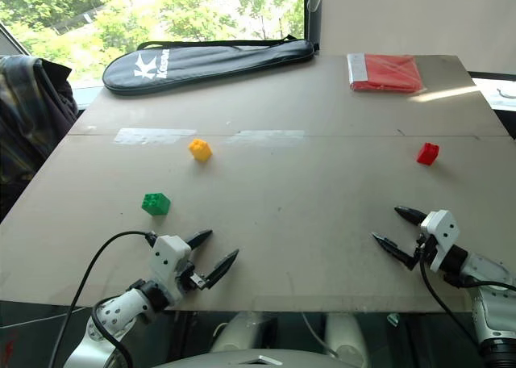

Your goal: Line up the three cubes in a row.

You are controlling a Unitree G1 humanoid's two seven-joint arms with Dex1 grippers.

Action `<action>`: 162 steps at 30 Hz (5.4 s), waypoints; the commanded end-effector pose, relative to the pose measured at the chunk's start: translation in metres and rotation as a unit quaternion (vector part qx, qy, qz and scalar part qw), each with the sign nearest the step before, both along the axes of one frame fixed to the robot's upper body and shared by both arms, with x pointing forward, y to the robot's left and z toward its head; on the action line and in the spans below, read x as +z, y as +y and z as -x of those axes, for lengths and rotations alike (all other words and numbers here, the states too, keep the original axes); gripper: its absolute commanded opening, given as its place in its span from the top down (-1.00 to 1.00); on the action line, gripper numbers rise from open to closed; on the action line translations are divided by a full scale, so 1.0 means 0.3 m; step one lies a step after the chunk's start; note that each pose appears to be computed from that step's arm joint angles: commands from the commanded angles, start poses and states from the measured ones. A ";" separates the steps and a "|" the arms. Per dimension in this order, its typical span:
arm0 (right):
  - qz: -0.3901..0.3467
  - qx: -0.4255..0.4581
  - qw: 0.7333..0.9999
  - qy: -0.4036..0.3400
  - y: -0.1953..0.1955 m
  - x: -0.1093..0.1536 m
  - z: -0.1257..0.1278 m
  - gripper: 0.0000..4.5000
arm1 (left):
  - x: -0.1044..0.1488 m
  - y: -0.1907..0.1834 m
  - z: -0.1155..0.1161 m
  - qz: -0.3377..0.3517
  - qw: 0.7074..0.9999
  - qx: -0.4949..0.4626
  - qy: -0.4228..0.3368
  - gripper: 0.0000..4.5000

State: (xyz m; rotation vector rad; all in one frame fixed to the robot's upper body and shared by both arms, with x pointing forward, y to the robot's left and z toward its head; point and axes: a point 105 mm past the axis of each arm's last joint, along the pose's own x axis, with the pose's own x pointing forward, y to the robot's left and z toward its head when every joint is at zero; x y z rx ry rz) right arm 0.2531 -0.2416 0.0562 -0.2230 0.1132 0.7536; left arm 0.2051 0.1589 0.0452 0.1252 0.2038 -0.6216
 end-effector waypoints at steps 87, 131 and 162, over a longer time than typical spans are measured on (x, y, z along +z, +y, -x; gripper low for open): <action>-0.091 -0.154 0.984 0.005 0.342 0.139 -0.053 0.45 | 0.436 -0.210 -0.137 -0.073 0.926 -0.365 -0.071 -1.00; 0.099 0.348 0.931 -0.047 0.236 0.173 -0.300 -0.99 | 0.404 -0.164 -0.128 -0.079 0.936 -0.336 -0.069 -1.00; -0.085 0.313 0.941 -0.097 0.097 0.334 -0.023 -0.99 | 0.144 0.323 -0.027 -0.077 0.954 0.253 -0.140 -1.00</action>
